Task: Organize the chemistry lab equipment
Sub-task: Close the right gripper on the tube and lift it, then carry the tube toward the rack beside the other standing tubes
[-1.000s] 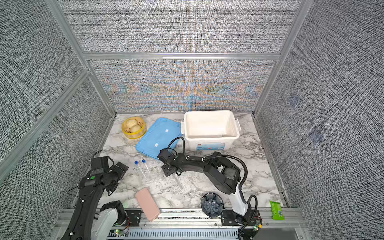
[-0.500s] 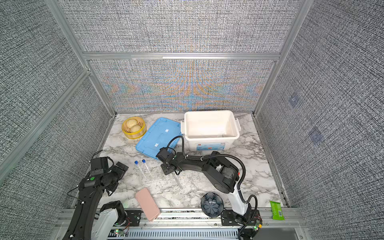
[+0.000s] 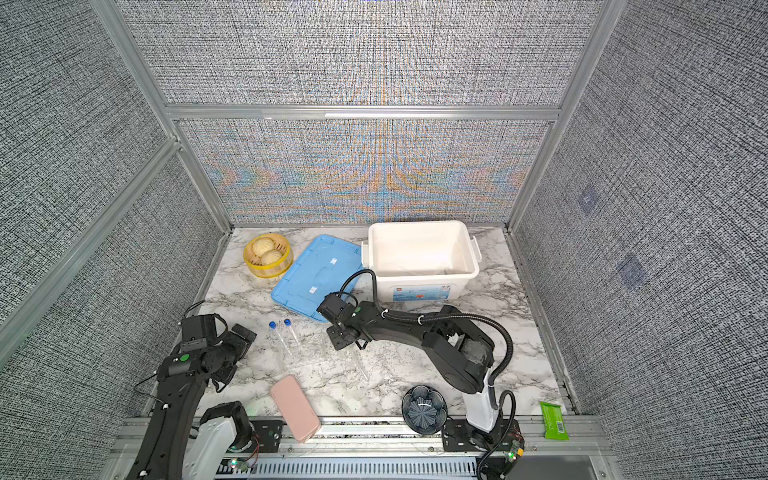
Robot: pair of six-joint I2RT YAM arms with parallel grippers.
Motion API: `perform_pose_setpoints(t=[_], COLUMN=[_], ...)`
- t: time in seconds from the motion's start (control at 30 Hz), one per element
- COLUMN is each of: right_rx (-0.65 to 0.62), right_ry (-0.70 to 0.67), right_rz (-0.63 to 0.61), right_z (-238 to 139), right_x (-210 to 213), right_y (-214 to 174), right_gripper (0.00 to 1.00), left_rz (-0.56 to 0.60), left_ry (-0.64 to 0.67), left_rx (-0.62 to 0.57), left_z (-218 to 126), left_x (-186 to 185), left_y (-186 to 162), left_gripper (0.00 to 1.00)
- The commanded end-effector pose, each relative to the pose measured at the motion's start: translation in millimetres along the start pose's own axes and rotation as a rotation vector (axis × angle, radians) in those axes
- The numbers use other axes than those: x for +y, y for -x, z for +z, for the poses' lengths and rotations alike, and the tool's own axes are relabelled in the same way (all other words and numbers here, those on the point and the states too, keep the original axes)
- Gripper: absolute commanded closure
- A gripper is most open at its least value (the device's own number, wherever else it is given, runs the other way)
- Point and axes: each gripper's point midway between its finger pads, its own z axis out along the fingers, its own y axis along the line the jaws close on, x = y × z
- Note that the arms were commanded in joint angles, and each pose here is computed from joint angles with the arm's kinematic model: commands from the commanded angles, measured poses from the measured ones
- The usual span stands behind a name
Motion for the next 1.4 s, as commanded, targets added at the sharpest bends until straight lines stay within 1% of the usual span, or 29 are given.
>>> perform_pose_setpoints(t=[0.0, 0.2, 0.37, 0.53, 0.63, 0.8, 0.93, 1.03, 1.17, 1.37], right_rx=[-0.109, -0.26, -0.418, -0.525, -0.571, -0.621, -0.705, -0.774, -0.847, -0.852], right_ry=[0.046, 0.114, 0.18, 0.227, 0.231, 0.225, 0.233, 0.212, 0.212, 0.234], right_rz=[-0.004, -0.001, -0.033, -0.096, -0.121, -0.182, -0.231, -0.268, -0.255, -0.252], right_z=[-10.8, -37.0, -71.1, -99.1, -111.4, -125.5, -137.7, -141.0, -147.3, -138.8], right_x=[8.6, 22.4, 36.1, 48.5, 52.6, 62.8, 74.6, 81.4, 82.7, 91.8], right_y=[24.1, 54.9, 75.2, 83.5, 86.0, 87.0, 87.9, 86.9, 91.5, 98.1], right_gripper=[0.81, 0.81, 0.82, 0.83, 0.83, 0.84, 0.87, 0.88, 0.89, 0.9], left_rz=[0.01, -0.017, -0.025, -0.014, -0.012, -0.013, -0.02, -0.021, -0.026, -0.026], left_ry=[0.014, 0.009, 0.028, 0.04, 0.04, 0.043, 0.036, 0.045, 0.032, 0.025], left_rx=[-0.016, -0.022, -0.021, -0.016, -0.013, -0.024, -0.019, -0.015, -0.006, -0.001], left_z=[-2.5, -2.2, -3.5, -7.2, -9.2, -11.9, -11.1, -9.3, -5.6, -3.9], left_x=[-0.7, -0.7, 3.4, 3.4, 3.6, 6.1, 5.3, 7.4, 5.2, 2.8], left_y=[4.8, 5.1, 4.1, 4.2, 3.2, 2.8, 1.6, 0.8, 0.2, 0.4], left_gripper=[0.01, 0.01, 0.01, 0.01, 0.01, 0.01, 0.01, 0.01, 0.01, 0.01])
